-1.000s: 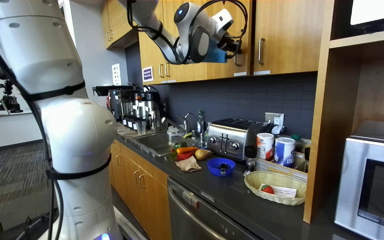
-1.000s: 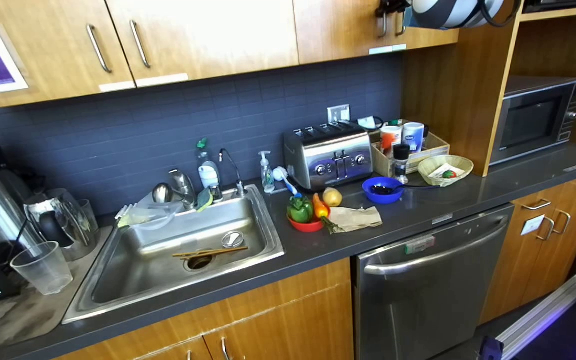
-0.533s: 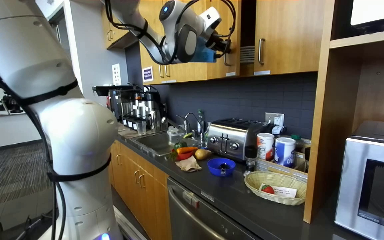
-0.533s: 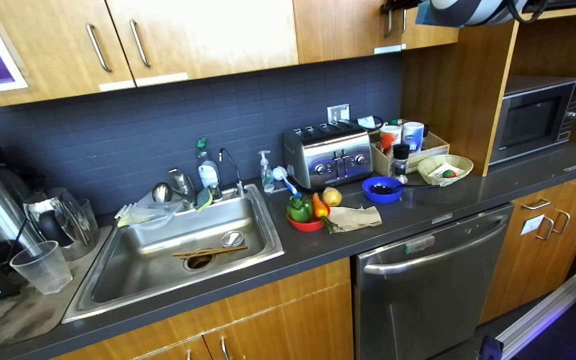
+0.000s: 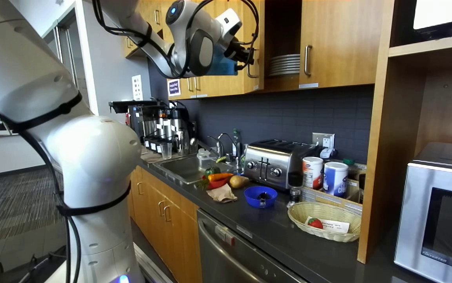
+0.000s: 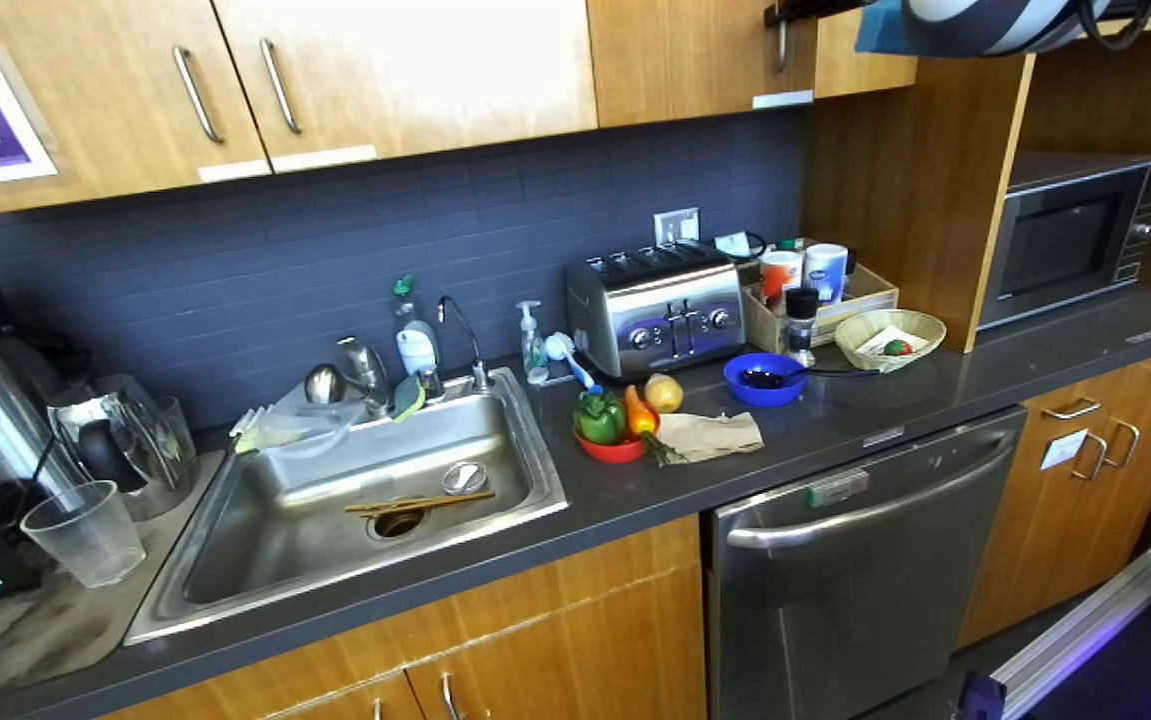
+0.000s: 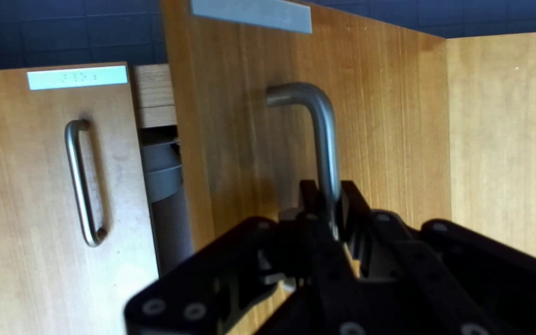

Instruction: Open the top left cabinet door

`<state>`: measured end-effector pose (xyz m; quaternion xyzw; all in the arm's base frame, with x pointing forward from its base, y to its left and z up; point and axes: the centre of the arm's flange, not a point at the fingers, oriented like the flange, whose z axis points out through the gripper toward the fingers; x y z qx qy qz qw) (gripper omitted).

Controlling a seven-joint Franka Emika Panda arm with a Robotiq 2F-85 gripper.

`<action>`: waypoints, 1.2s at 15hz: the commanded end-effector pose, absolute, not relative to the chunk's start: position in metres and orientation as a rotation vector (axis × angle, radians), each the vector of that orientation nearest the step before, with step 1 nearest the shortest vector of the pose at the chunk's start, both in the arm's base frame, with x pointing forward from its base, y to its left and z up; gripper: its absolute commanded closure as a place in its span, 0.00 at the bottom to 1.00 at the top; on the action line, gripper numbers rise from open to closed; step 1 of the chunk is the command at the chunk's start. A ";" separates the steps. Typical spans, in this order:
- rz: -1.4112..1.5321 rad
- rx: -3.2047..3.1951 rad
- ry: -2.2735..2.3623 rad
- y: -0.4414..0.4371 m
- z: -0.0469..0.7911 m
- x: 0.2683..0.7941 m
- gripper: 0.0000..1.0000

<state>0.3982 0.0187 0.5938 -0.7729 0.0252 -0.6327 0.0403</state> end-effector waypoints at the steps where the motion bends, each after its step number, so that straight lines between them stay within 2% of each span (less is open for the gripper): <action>1: -1.923 -2.372 0.034 0.026 0.557 0.378 0.96; 13: -1.858 -2.400 0.014 0.028 0.537 0.364 0.96; 14: -1.860 -2.396 0.016 0.030 0.537 0.366 0.88; 15: -1.857 -2.397 0.013 0.030 0.537 0.365 0.72; 16: -1.853 -2.396 0.010 0.031 0.537 0.365 0.98; 18: -1.847 -2.396 0.006 0.032 0.536 0.365 1.00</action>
